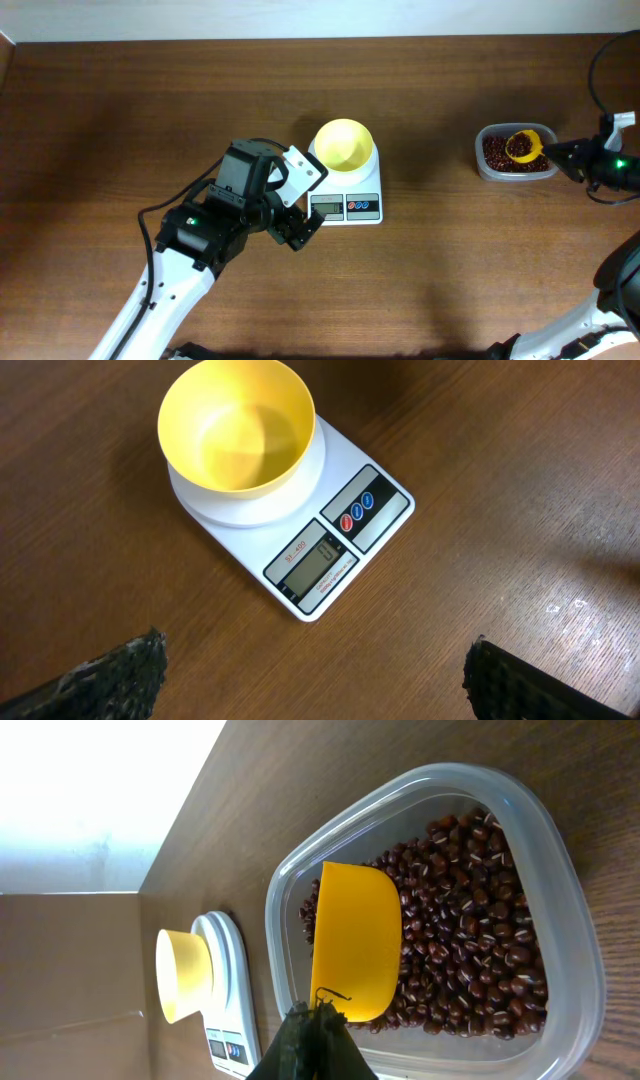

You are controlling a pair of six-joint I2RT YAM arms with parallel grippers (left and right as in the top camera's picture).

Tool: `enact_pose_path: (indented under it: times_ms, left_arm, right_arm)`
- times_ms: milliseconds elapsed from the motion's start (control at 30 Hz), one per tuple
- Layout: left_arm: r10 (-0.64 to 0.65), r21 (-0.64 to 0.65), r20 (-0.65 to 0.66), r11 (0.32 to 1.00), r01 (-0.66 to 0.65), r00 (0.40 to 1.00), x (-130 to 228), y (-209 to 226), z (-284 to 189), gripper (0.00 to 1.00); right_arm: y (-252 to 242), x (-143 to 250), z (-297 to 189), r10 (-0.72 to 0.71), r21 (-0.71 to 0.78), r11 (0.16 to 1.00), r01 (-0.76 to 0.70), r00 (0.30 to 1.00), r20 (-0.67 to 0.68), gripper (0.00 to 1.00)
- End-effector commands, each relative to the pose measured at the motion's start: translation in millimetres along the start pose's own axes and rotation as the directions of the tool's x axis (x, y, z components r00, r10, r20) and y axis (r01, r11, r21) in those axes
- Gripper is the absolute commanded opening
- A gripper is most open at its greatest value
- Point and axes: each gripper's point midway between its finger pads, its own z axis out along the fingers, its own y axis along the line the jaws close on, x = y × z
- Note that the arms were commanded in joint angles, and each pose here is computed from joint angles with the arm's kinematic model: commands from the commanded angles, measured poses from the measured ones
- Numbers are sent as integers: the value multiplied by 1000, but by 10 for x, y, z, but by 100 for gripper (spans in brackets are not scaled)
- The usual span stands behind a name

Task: Scoop item into bowl and weigh 50g on scale
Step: 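Scoop red beans from the tub with the right gripper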

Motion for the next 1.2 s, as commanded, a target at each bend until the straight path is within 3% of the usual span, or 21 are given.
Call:
enact_pose_path:
  times_ms: [0, 267, 667, 1167]
  left_arm:
    - [-5, 9, 12, 1000, 5, 1000, -17, -10, -20, 99]
    - [-5, 8, 12, 1000, 5, 1000, -17, -10, -20, 99]
    - [-5, 9, 12, 1000, 5, 1000, -17, -10, -20, 99]
    - [-5, 9, 12, 1000, 5, 1000, -17, -10, -20, 99]
  right_arm:
    - [26, 19, 6, 34, -51, 998, -34, 999, -1, 4]
    - [30, 11, -13, 64, -60, 996, -64, 998, 3, 4]
    - [256, -81, -217, 98, -253, 964, -82, 994, 51, 4]
    - [400, -96, -262, 105, -337, 938, -81, 993, 53, 4]
